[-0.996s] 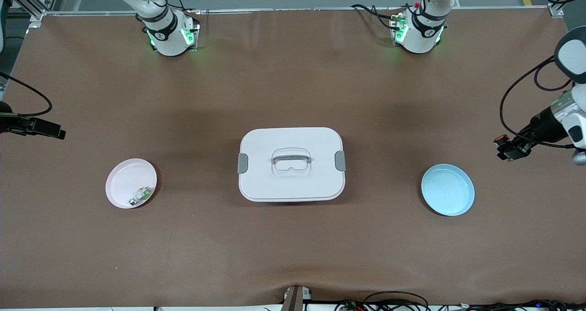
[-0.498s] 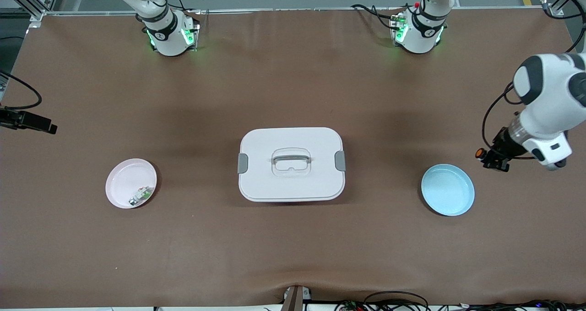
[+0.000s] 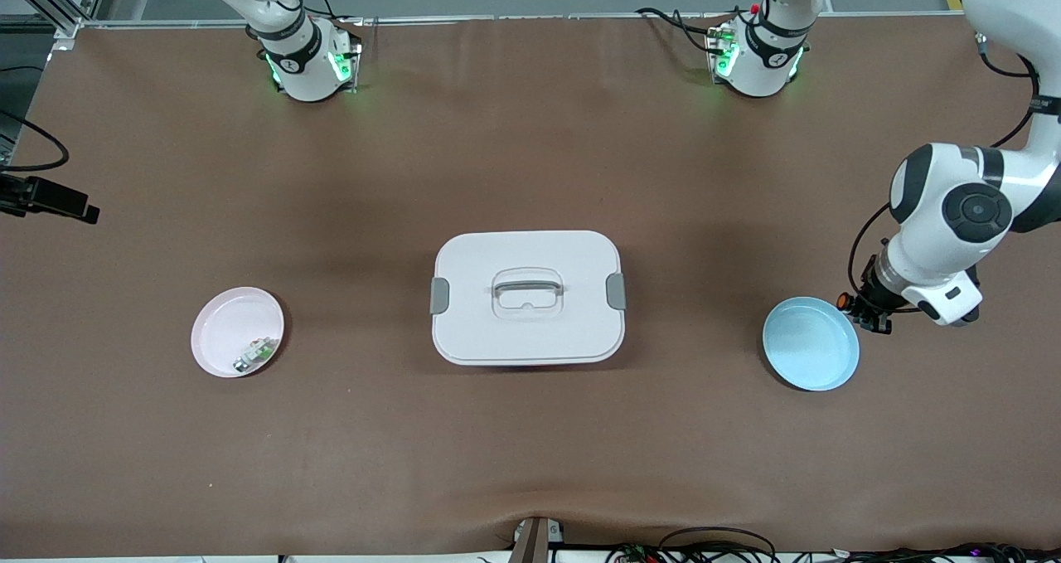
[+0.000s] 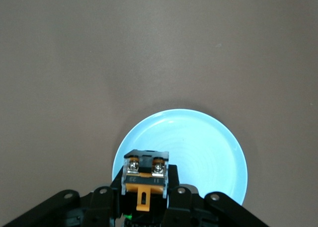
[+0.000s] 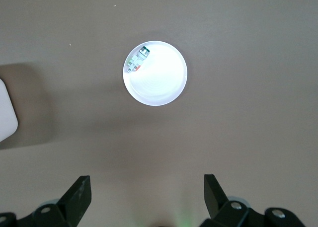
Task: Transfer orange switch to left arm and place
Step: 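Carry the switch with the left gripper over the light-blue plate, then lower the switch onto the light-blue plate and open the left gripper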
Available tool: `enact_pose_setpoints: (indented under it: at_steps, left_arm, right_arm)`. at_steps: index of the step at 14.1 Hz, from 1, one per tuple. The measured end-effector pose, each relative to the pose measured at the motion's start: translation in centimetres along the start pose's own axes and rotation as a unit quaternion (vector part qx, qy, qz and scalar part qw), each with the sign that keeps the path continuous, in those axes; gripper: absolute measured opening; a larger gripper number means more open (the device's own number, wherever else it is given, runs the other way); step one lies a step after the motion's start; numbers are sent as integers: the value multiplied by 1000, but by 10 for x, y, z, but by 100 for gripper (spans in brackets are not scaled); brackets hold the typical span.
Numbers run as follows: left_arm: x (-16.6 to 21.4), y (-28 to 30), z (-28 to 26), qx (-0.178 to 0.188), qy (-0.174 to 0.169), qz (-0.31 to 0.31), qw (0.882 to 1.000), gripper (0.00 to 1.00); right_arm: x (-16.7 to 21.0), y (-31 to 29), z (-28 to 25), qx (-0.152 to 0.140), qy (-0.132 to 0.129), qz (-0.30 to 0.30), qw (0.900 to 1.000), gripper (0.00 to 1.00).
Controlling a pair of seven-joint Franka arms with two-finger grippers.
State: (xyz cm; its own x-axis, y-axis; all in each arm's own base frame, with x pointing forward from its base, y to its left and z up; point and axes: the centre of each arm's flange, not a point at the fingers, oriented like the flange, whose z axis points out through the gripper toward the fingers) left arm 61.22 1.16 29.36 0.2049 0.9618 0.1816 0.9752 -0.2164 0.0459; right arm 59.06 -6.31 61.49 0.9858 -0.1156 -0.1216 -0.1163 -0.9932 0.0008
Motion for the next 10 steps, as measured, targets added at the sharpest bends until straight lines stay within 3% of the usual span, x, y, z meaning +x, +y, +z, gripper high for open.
enact_pose_setpoints:
  at_steps: [6,10]
  left_arm:
    - [-24,20,40,10,-16,-5,1000,34]
    - [-24,28,63,14,-14,4,1000,34]
  right_arm:
    - [-1,9,-4,0,5,8,1000,100]
    - [-15,10,-26,1,24,8,1000,100]
